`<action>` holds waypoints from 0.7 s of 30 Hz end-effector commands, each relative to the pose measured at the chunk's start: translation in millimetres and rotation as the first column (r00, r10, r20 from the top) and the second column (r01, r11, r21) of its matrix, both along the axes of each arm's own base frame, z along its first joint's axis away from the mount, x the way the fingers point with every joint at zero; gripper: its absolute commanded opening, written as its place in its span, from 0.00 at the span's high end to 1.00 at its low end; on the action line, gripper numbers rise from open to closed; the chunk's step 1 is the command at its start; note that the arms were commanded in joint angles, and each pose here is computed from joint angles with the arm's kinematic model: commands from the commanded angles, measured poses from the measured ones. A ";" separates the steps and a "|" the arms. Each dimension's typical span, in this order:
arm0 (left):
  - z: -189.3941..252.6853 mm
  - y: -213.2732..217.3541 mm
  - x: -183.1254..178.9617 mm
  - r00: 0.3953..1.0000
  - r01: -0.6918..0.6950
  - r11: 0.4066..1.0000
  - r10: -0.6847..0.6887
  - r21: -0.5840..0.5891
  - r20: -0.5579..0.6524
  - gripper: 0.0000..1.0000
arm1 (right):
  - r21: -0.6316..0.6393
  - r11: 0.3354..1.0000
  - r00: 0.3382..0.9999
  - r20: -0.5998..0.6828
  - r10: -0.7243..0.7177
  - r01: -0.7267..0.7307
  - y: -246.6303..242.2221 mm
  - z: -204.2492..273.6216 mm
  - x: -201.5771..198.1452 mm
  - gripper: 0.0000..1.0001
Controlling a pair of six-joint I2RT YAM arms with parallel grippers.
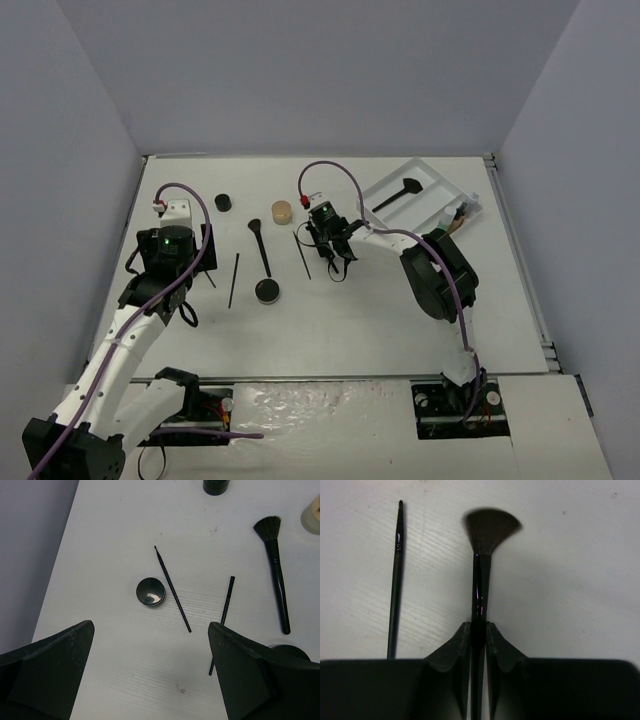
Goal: Organize the makeup
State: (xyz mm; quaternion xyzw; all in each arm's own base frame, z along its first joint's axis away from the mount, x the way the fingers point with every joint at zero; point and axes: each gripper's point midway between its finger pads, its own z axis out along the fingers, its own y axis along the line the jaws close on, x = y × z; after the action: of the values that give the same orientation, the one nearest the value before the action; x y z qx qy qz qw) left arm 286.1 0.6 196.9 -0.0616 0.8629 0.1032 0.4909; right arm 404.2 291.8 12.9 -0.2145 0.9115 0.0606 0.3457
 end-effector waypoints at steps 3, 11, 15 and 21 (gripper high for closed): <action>21.6 -1.9 9.3 0.997 -0.001 1.000 0.001 -0.007 0.077 0.03 | 0.050 0.983 0.975 0.125 -0.181 0.176 -21.7 41.3 34.6 1.00; 21.8 -2.0 9.7 0.997 0.000 1.000 0.000 -0.006 0.076 0.03 | 0.380 0.784 0.801 0.158 -0.577 0.490 -95.8 132.3 93.3 1.00; 21.4 -2.2 9.8 0.997 0.001 1.000 -0.001 -0.006 0.075 0.03 | 0.484 0.623 0.653 0.132 -0.746 0.614 -140.3 152.8 117.5 1.00; 21.3 -2.0 9.6 0.997 0.001 1.000 0.000 -0.005 0.074 0.03 | 0.563 0.440 0.518 0.025 -0.855 0.700 -187.2 142.7 151.3 1.00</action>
State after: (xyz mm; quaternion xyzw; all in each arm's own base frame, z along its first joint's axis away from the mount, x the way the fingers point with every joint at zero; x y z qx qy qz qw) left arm 286.1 0.6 196.9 -0.0614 0.8630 0.1032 0.4908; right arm 529.9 115.9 125.8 0.2359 0.8436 0.0487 0.4798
